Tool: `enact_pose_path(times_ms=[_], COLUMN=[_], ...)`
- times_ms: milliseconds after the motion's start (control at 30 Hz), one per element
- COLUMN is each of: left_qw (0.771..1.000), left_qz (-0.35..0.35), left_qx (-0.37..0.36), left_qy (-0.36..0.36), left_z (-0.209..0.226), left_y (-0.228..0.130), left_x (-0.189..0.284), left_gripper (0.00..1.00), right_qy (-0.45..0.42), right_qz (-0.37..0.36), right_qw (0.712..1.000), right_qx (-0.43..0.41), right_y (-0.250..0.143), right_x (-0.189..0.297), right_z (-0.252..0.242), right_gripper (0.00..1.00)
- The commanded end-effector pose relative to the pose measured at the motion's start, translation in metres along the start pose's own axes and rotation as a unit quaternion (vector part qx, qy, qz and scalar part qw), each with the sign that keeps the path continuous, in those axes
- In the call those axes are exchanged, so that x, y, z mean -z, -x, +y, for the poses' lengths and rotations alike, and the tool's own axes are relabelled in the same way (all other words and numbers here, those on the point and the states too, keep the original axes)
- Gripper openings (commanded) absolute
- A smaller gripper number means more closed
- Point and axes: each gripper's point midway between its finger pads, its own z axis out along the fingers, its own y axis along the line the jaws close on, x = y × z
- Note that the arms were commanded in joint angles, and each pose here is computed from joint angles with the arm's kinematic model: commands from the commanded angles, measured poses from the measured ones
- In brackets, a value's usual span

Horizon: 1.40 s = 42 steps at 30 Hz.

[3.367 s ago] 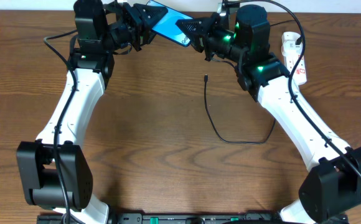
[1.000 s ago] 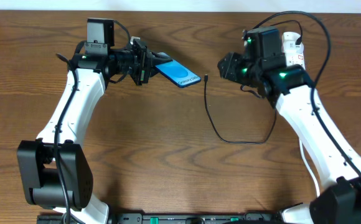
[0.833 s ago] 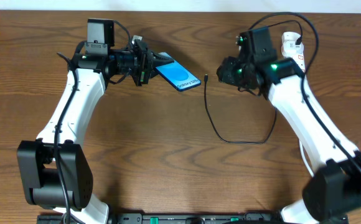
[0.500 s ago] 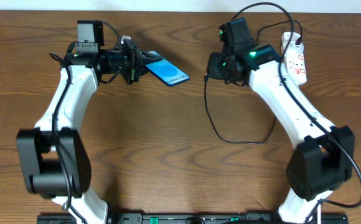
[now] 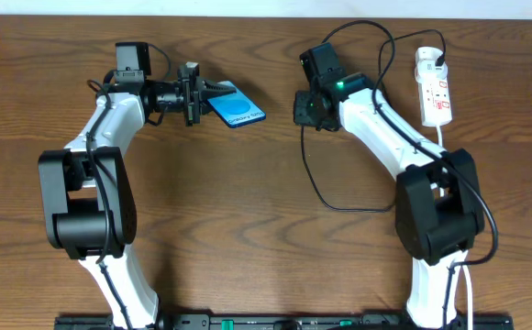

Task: Plug charger to phone and switch on socket
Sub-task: 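Lower the right gripper onto the black cable's USB-C plug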

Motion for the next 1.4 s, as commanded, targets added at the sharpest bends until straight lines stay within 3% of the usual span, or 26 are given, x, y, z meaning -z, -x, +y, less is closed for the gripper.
enact_pose_path(times_ms=[0, 700, 1367], left_qw=[0.999, 0.998, 0.998], left_qz=[0.034, 0.033, 0.030], left_qx=[-0.034, -0.045, -0.046], left_qy=[-0.019, -0.020, -0.018], left_z=[-0.020, -0.020, -0.019], left_y=[-0.015, -0.015, -0.014], left_x=[0.002, 0.002, 0.002], left_gripper=[0.07, 0.07, 0.07], right_qy=[-0.013, -0.012, -0.031], right_qz=[-0.005, -0.018, 0.021], right_qw=[1.000, 1.000, 0.999], right_qx=[0.003, -0.004, -0.002], right_y=[0.004, 0.007, -0.017], right_x=[-0.014, -0.044, -0.075], right_z=[-0.003, -0.004, -0.015], right_gripper=[0.38, 0.36, 0.30])
